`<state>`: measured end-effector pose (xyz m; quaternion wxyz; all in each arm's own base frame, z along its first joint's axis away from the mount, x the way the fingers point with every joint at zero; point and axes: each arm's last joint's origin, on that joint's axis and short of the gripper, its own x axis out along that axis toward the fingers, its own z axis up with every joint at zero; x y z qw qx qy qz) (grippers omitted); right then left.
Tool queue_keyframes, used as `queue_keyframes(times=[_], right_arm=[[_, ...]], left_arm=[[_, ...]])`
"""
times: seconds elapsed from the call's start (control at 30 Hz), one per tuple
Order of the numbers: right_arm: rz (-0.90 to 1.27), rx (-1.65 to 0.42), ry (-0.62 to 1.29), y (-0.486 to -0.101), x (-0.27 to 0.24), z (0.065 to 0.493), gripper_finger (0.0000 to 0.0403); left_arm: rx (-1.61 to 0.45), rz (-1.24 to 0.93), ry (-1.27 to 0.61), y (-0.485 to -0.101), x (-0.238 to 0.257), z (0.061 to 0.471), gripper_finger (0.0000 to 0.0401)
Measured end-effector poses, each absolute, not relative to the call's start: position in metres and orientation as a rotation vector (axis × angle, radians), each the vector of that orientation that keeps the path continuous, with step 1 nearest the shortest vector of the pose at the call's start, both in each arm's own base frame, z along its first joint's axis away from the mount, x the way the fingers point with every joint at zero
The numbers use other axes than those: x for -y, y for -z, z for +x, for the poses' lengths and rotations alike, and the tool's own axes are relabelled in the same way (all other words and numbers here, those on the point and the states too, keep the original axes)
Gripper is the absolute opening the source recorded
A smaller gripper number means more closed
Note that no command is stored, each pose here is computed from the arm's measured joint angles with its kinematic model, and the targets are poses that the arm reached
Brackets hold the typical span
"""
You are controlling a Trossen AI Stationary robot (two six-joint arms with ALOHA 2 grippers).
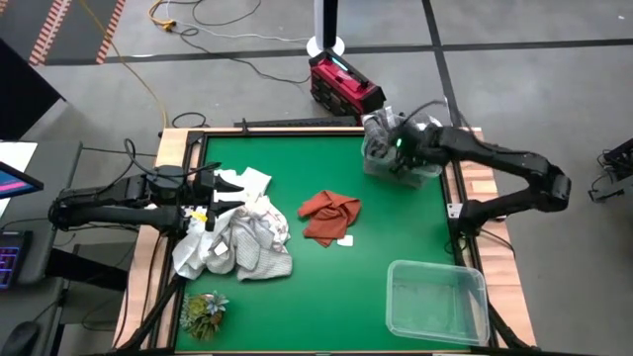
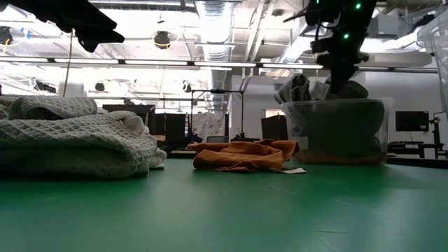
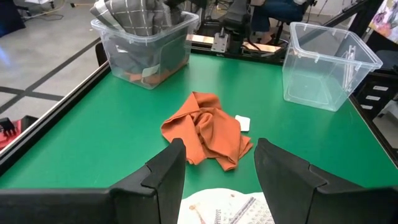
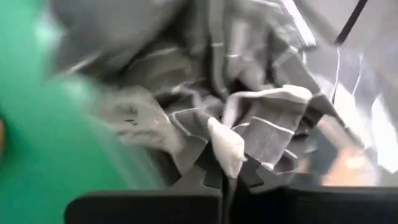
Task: Sort towels by color in basket
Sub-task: Put the gray patterned towel into the top transparent bin
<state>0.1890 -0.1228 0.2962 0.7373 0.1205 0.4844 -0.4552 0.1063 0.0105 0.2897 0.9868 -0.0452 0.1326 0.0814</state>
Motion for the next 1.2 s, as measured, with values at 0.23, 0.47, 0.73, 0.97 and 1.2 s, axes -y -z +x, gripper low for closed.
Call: queue_keyframes(times=[0.23, 0.47, 0.73, 0.97, 1.2], right_arm=[[0.754, -0.987, 1.08, -0.268, 0.184, 0.177, 0.0024], [0.972, -1.117, 1.01, -0.222, 0.214, 0.179, 0.0018], [0.979, -1.148, 0.986, -0.21, 0.217, 0.186, 0.0042], [0.865, -1.091, 0.96, -0.236, 0.207, 0.176, 0.007], [0.838, -1.193, 0.995, -0.239, 0.198, 0.167, 0.0121]], left_arm=[[-0.268, -0.091, -0.164, -0.29, -0.01, 0.106, 0.018], [-0.291, -0.091, -0.155, -0.287, -0.01, 0.106, 0.018], [-0.289, -0.099, -0.156, -0.288, -0.01, 0.106, 0.018], [-0.289, -0.118, -0.16, -0.287, -0.01, 0.106, 0.018], [-0.294, -0.134, -0.154, -0.287, -0.01, 0.106, 0.018]])
